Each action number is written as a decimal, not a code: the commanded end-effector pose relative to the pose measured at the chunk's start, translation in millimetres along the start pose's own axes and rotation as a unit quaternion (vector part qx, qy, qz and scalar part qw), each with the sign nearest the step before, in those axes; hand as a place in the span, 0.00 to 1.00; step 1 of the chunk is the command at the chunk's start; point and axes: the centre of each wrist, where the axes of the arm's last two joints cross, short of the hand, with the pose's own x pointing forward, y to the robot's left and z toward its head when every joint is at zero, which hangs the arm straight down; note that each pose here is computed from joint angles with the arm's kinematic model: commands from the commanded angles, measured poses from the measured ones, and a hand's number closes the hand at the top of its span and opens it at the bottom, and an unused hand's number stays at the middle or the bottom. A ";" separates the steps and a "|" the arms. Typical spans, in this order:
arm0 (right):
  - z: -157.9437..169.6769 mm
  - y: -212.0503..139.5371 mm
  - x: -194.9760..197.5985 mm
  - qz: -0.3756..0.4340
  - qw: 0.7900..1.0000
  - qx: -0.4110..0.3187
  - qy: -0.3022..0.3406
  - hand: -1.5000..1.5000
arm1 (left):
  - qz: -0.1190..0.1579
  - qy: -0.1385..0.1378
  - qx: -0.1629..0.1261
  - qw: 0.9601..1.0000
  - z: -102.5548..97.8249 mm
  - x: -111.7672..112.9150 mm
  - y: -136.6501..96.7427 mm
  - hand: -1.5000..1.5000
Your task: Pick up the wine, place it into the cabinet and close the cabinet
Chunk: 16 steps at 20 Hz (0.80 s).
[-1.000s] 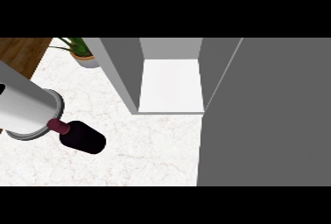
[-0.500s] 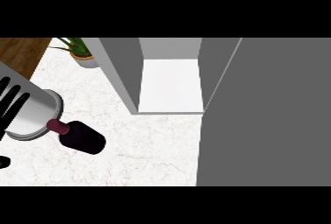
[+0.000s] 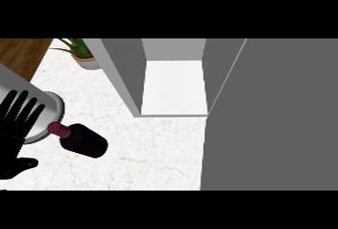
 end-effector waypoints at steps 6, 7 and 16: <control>13.7 4.5 27.2 -0.023 0.999 0.008 -0.030 0.00 | -0.018 0.011 0.007 1.000 -11.7 -48.0 19.5 0.00; 32.1 7.8 35.0 -0.014 0.999 0.021 -0.034 0.00 | -0.016 -0.001 0.021 1.000 -18.0 -29.8 34.3 0.00; 21.1 8.2 37.8 -0.017 0.999 0.010 -0.032 0.00 | -0.017 0.020 0.005 1.000 -17.5 -49.9 33.3 0.00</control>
